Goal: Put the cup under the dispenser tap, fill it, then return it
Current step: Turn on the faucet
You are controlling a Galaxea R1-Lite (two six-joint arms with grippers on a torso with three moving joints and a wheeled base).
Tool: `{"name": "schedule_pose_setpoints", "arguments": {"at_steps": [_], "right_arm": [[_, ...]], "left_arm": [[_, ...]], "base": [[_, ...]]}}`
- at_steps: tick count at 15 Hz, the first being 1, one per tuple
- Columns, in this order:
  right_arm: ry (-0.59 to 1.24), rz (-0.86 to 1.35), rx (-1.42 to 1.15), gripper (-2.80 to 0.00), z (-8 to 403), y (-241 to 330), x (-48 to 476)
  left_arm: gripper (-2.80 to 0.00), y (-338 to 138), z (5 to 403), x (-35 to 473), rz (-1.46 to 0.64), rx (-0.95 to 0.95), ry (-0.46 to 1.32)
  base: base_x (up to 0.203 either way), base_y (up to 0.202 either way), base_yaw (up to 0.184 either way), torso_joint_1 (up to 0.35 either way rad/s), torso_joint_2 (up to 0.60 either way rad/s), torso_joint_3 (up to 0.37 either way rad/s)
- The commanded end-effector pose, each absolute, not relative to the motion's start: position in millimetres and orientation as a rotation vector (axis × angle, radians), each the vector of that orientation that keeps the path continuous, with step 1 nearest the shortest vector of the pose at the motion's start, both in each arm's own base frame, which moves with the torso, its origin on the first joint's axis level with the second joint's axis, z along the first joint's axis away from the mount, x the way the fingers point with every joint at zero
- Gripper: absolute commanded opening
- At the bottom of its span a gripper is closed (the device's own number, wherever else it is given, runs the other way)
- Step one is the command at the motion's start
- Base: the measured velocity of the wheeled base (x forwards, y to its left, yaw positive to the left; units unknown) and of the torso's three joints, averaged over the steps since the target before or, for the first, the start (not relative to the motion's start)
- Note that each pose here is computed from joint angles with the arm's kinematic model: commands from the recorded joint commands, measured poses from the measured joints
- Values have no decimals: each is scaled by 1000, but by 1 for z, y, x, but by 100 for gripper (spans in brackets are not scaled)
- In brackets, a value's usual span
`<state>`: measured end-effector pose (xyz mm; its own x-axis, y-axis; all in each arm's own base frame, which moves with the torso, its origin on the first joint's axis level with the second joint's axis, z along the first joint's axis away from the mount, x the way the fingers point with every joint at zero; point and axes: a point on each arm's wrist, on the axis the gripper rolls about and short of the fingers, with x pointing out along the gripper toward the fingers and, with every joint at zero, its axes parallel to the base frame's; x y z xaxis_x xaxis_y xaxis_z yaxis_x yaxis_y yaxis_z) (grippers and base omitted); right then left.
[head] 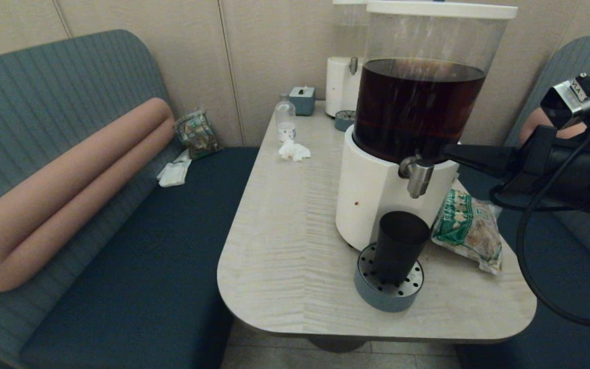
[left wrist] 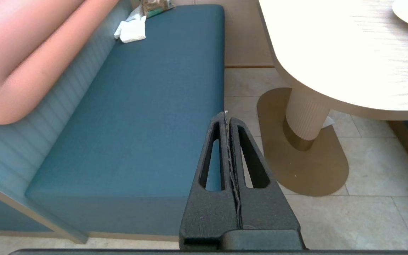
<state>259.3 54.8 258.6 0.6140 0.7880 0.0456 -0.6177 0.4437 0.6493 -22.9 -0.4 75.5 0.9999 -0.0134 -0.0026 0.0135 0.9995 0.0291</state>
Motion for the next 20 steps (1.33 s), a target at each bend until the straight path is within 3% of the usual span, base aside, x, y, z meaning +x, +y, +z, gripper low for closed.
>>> {"name": "schedule_pose_setpoints", "arguments": {"at_steps": [1, 20], "right_arm": [[290, 878, 685, -280, 254, 54, 266], [296, 855, 687, -280, 242, 63, 289]], "left_arm": [[-280, 0, 75, -23, -13, 29, 4], [-280, 0, 75, -23, -13, 29, 4]], "base": [[0, 0, 0, 0, 0, 0], [0, 0, 0, 0, 0, 0]]}}
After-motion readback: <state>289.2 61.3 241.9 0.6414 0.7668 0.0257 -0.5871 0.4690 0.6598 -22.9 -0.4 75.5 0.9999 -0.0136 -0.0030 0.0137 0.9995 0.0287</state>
